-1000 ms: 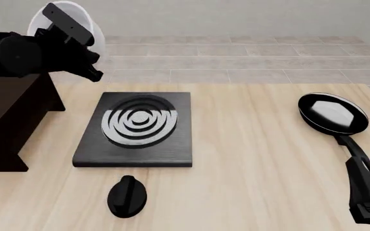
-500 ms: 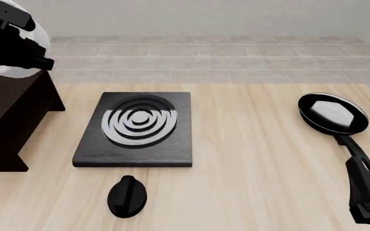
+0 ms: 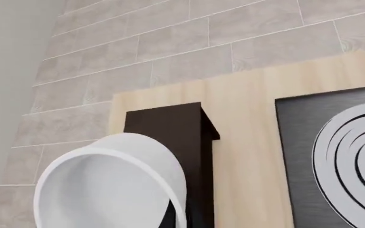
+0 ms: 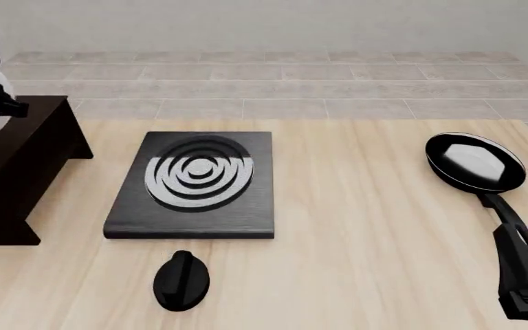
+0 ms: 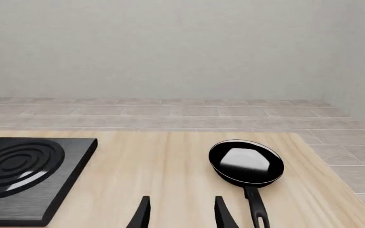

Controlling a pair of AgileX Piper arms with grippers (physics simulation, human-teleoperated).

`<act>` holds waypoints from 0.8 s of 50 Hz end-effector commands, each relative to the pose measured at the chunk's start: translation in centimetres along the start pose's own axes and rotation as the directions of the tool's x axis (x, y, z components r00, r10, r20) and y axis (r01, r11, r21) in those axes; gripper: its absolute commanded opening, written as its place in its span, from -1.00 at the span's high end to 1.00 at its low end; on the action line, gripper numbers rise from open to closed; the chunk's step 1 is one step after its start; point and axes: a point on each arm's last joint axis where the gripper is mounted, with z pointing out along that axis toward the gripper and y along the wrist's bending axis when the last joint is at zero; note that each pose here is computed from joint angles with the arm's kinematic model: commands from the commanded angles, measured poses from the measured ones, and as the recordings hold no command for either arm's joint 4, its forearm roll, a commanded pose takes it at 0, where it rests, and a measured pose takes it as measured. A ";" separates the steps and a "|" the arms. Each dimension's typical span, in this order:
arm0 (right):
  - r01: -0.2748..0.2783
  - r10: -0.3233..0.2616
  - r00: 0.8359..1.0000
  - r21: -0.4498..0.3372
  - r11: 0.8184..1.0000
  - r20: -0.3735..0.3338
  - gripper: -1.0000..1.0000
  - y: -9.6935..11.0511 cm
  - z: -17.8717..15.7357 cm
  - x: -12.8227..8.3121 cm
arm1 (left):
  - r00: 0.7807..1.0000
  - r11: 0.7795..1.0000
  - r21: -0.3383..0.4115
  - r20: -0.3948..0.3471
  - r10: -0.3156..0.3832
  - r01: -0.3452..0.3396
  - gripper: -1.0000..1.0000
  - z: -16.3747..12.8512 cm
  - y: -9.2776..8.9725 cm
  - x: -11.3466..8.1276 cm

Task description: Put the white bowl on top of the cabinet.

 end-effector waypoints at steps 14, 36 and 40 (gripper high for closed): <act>0.000 0.000 1.000 0.000 1.000 0.000 -1.00 0.0 0.0 0.0 | 0.997 0.999 -0.023 -0.066 -0.029 0.027 1.00 4.8 1.0 2.0; 0.000 0.000 1.000 0.000 1.000 0.000 -1.00 0.0 0.0 0.0 | 0.995 0.999 0.030 -0.097 -0.011 0.014 1.00 5.6 -1.4 3.5; 0.000 0.000 1.000 0.000 1.000 0.000 -1.00 0.0 0.0 0.0 | 0.996 1.000 0.026 -0.088 -0.006 0.008 1.00 5.3 -1.1 2.9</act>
